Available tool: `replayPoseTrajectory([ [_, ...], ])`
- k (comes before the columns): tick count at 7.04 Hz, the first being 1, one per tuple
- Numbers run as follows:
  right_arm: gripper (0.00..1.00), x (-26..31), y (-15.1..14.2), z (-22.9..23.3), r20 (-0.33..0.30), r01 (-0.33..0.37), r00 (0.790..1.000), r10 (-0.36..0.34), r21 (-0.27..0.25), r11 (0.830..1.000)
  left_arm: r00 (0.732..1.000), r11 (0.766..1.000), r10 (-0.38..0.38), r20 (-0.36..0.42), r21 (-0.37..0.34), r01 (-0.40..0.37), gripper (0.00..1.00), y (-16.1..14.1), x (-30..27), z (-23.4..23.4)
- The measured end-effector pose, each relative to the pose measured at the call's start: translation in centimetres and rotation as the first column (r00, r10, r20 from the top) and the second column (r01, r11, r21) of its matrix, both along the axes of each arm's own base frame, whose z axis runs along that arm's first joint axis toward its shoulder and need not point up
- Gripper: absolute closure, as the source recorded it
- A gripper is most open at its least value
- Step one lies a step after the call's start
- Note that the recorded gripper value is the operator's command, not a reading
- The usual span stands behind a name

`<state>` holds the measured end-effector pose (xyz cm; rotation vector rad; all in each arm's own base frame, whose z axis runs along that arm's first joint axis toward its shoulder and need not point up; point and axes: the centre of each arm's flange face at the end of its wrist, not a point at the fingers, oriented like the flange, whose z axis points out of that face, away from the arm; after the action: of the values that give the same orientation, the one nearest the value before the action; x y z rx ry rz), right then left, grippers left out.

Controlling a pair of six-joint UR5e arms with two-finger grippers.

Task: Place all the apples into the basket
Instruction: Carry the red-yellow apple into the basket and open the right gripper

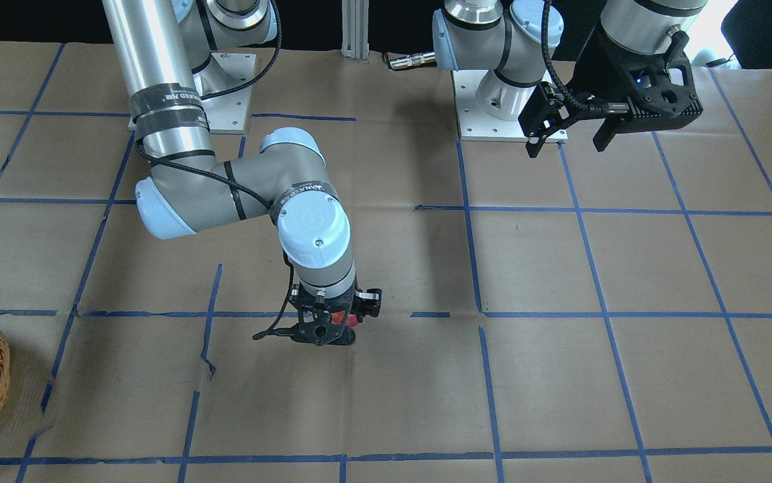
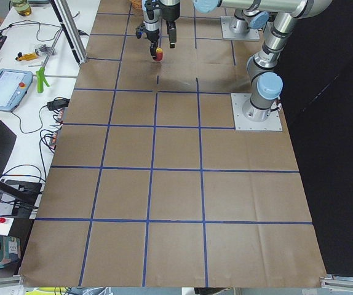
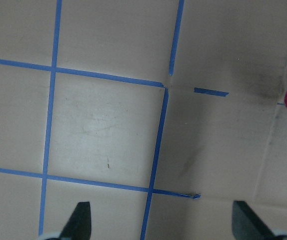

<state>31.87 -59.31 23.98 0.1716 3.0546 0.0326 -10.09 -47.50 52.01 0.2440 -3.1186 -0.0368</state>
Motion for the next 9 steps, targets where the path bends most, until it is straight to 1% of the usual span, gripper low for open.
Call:
replayPoseTrajectory([
  [1, 0.80, -6.4, -2.0, 3.6, 0.002, 0.041, 0.999, -0.041, -0.011, 0.999, 1.000, 1.000, -0.004, 0.000, 0.004, 0.004, 0.01, 0.1, -0.2, 0.0],
  [2, 0.81, -13.4, -3.6, 6.7, 0.004, 0.051, 0.999, -0.051, -0.033, 0.998, 1.000, 1.000, -0.016, 0.001, 0.005, 0.016, 0.01, 0.3, -0.8, 0.1],
  [3, 0.83, -20.6, -4.8, 9.0, 0.000, 0.032, 0.999, -0.032, -0.065, 0.997, 1.000, 1.000, -0.029, 0.003, 0.005, 0.029, 0.01, 0.6, -1.4, 0.2],
  [4, 0.83, -27.3, -5.7, 10.4, -0.012, -0.009, 1.000, 0.008, -0.095, 0.995, 0.999, 0.999, -0.037, 0.005, 0.006, 0.037, 0.01, 0.8, -1.8, 0.2],
  [5, 0.83, -33.5, -6.4, 11.2, -0.041, -0.071, 0.997, 0.066, -0.118, 0.991, 0.999, 0.999, -0.043, 0.005, 0.010, 0.043, 0.01, 0.9, -2.0, 0.1],
  [6, 0.83, -40.0, -6.8, 11.6, -0.086, -0.134, 0.989, 0.124, -0.120, 0.984, 0.999, 0.999, -0.048, 0.006, 0.012, 0.048, 0.01, 0.9, -2.0, 0.1],
  [7, 0.83, -46.1, -7.0, 11.4, -0.116, -0.184, 0.978, 0.171, -0.108, 0.977, 0.999, 0.999, -0.051, 0.007, 0.012, 0.051, 0.01, 1.0, -2.0, 0.1],
  [8, 0.83, -51.9, -7.3, 10.8, -0.131, -0.235, 0.966, 0.221, -0.101, 0.967, 0.999, 0.999, -0.052, 0.007, 0.011, 0.052, 0.01, 1.0, -1.9, 0.2],
  [9, 0.83, -57.2, -7.8, 10.0, -0.144, -0.289, 0.951, 0.274, -0.101, 0.952, 0.999, 0.999, -0.052, 0.008, 0.011, 0.052, 0.01, 0.9, -1.9, 0.2],
])
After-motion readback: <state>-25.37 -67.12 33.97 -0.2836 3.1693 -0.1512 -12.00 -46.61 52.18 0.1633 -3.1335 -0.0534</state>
